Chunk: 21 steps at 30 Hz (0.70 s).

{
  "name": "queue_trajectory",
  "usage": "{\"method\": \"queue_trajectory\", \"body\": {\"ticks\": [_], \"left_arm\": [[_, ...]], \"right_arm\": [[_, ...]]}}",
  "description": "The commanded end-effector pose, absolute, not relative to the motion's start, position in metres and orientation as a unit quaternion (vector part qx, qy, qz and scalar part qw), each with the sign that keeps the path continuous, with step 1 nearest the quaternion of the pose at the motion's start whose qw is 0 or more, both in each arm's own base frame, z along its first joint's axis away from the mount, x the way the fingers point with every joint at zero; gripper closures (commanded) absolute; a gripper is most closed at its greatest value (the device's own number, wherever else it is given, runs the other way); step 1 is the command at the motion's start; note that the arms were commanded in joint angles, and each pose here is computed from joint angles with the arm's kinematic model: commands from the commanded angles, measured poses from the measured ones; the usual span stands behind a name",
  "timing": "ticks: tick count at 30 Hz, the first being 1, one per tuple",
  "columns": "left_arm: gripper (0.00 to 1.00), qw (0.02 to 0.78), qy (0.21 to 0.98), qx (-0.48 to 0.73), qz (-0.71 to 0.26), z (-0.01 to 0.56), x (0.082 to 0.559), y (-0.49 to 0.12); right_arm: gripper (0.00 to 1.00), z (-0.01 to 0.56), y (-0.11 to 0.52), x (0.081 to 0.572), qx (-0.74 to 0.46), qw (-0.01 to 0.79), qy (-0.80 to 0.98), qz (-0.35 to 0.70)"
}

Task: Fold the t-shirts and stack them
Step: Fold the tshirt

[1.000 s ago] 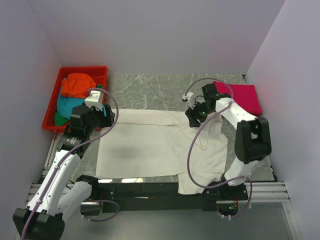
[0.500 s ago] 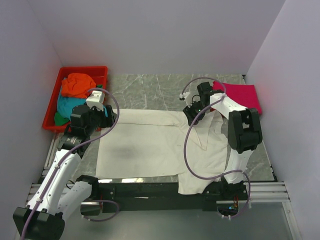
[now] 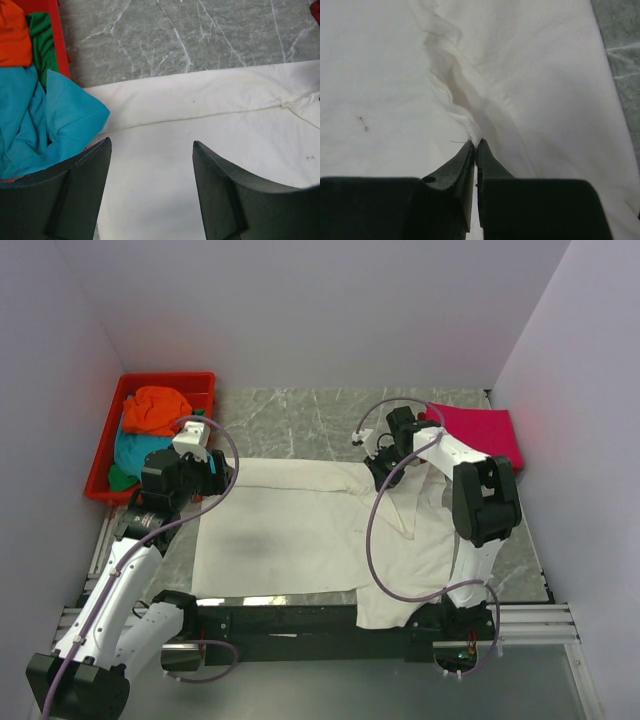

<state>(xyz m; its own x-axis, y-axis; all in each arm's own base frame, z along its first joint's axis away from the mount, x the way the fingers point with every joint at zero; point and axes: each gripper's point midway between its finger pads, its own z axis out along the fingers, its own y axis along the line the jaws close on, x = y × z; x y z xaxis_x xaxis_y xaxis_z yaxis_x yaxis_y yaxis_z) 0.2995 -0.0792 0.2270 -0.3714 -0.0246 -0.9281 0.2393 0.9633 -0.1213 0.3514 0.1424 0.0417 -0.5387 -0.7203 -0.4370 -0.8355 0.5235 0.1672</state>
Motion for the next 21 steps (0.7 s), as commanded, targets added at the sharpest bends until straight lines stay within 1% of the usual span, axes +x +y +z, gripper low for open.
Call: {"method": "queue_trajectory", "body": {"ticks": [1, 3, 6, 12, 15, 16, 17, 19, 21], "left_arm": [[0.29, 0.571, 0.807, 0.071, -0.132, 0.237, 0.304, -0.085], [0.29, 0.571, 0.807, 0.071, -0.131, 0.237, 0.304, -0.085], [0.28, 0.571, 0.807, 0.071, -0.131, 0.237, 0.304, -0.085], [0.28, 0.57, 0.808, 0.07, -0.13, 0.236, 0.304, -0.084], [0.28, 0.571, 0.808, 0.07, -0.13, 0.237, 0.304, -0.084], [0.28, 0.57, 0.808, 0.07, -0.129, 0.236, 0.304, -0.084], [0.28, 0.57, 0.809, 0.07, -0.129, 0.236, 0.304, -0.084], [0.28, 0.57, 0.809, 0.07, -0.129, 0.236, 0.304, -0.084], [0.28, 0.57, 0.808, 0.069, -0.129, 0.236, 0.303, -0.084]], "right_arm": [[0.98, 0.079, 0.152, 0.352, -0.473, 0.199, 0.841, 0.171], [1.0, 0.083, 0.155, 0.345, -0.48, 0.201, 0.837, 0.17], [1.0, 0.083, 0.165, 0.33, -0.498, 0.194, 0.828, 0.171], [1.0, 0.07, 0.196, 0.287, -0.547, 0.145, 0.801, 0.195], [0.81, 0.057, 0.209, 0.266, -0.563, 0.111, 0.793, 0.202], [0.69, 0.054, 0.215, 0.257, -0.577, 0.101, 0.786, 0.201], [0.66, 0.054, 0.218, 0.254, -0.58, 0.099, 0.783, 0.201], [0.62, 0.062, 0.222, 0.256, -0.577, 0.112, 0.782, 0.207], [0.61, 0.083, 0.22, 0.269, -0.563, 0.15, 0.788, 0.2]]}}
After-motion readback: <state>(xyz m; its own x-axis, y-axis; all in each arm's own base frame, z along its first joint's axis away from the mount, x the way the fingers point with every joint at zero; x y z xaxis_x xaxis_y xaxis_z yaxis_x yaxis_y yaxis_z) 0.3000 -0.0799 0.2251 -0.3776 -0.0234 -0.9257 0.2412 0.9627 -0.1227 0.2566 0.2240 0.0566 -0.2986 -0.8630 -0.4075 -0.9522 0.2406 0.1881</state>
